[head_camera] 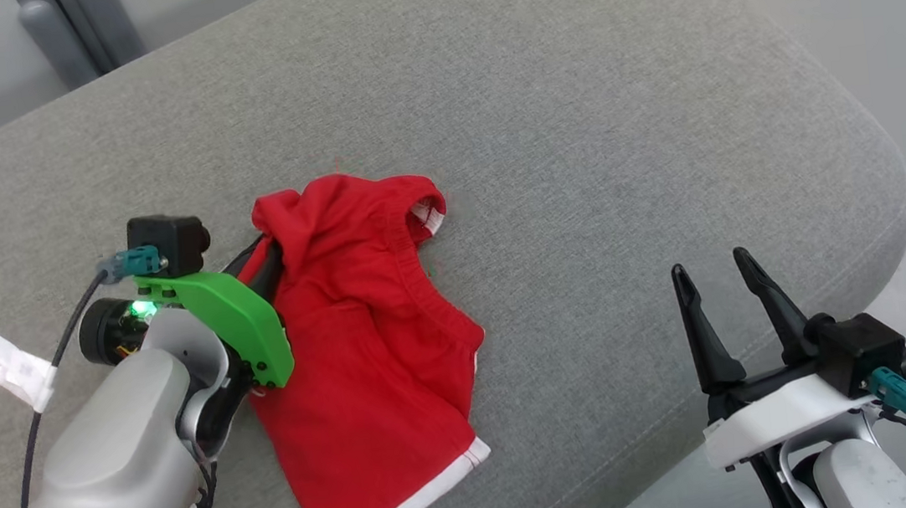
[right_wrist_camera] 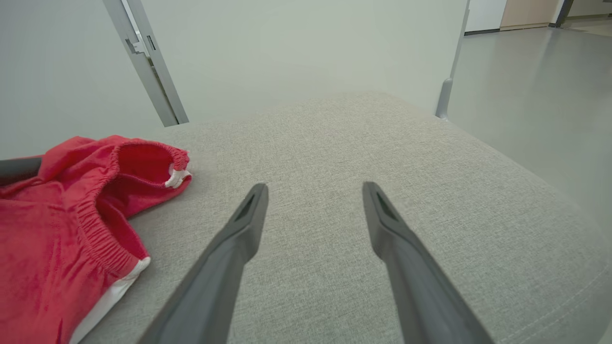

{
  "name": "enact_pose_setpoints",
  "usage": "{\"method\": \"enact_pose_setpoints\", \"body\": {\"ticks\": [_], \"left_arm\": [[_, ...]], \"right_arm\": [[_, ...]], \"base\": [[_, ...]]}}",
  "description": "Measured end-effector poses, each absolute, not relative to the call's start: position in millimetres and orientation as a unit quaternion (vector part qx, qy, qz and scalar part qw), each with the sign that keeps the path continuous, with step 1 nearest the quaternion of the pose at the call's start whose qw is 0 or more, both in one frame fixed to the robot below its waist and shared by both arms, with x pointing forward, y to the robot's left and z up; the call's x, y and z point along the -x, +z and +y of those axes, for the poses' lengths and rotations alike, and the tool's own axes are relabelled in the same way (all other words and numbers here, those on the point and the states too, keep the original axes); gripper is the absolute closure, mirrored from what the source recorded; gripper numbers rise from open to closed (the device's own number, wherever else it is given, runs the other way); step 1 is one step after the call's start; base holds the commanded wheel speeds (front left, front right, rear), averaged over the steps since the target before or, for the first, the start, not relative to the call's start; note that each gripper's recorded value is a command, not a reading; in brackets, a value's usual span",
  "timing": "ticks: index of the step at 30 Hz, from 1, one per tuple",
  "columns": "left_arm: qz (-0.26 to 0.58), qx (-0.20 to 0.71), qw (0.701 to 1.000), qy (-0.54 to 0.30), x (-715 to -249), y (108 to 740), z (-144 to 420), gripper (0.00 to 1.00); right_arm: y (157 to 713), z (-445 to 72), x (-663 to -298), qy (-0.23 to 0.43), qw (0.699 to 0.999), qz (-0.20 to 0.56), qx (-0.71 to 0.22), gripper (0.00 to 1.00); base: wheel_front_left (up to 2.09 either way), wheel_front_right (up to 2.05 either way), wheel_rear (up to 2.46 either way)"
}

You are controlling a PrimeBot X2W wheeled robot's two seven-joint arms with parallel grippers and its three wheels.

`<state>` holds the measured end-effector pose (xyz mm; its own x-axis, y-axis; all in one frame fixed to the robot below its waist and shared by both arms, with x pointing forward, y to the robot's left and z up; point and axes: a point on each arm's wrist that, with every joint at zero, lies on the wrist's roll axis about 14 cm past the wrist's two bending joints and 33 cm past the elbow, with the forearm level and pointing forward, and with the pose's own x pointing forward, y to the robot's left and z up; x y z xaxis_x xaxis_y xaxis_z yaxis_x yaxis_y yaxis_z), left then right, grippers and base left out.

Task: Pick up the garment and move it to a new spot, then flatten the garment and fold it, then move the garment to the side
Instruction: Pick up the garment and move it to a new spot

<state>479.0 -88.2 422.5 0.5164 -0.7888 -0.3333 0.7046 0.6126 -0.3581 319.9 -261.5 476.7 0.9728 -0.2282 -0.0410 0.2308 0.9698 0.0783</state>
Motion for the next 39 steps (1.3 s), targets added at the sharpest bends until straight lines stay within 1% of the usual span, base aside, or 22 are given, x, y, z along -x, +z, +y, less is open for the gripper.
{"method": "enact_pose_setpoints", "body": {"ticks": [1, 4, 7, 11, 13, 15, 20, 24, 31, 39], "left_arm": [[0.234, 0.082, 0.87, -0.426, -479, 419, -85, 0.0], [0.228, 0.066, 0.883, -0.404, -480, 409, -72, 0.0], [0.186, 0.052, 0.905, -0.38, -485, 415, -59, 0.0], [0.125, 0.054, 0.927, -0.349, -493, 447, -52, 0.0], [0.076, 0.072, 0.936, -0.336, -495, 478, -49, 0.0], [0.038, 0.075, 0.943, -0.323, -487, 497, -39, 0.0], [-0.002, 0.087, 0.957, -0.275, -442, 508, -1, 0.0], [-0.012, 0.085, 0.967, -0.24, -406, 506, 26, 0.0], [-0.02, 0.076, 0.987, -0.143, -369, 502, 87, 0.0], [0.0, 0.062, 0.996, -0.057, -328, 483, 143, 0.0]], "right_arm": [[476, -260, -321, -0.112, 0.993, 0.016, -0.041, 0.0], [477, -256, -325, -0.103, 0.994, 0.013, -0.04, 0.0], [480, -252, -330, -0.094, 0.995, 0.008, -0.038, 0.0], [485, -249, -331, -0.086, 0.996, 0.001, -0.024, 0.0], [485, -248, -330, -0.082, 0.996, 0.0, -0.017, 0.0], [488, -245, -331, -0.076, 0.997, -0.005, -0.01, 0.0], [498, -238, -334, -0.059, 0.998, -0.021, 0.017, 0.0], [499, -223, -335, -0.033, 0.999, -0.024, 0.028, 0.0], [504, -198, -343, 0.008, 0.999, -0.035, 0.027, 0.0], [497, -182, -340, 0.035, 0.999, -0.026, 0.025, 0.0]], "base": [[0.0, 0.0, 0.0], [0.0, 0.0, 0.0], [0.0, 0.0, 0.0], [0.0, 0.0, 0.0], [0.0, 0.0, 0.0], [0.0, 0.0, 0.0], [0.0, 0.0, 0.0], [0.0, 0.0, 0.0], [0.0, 0.0, 0.0], [0.0, 0.0, 0.0]]}}
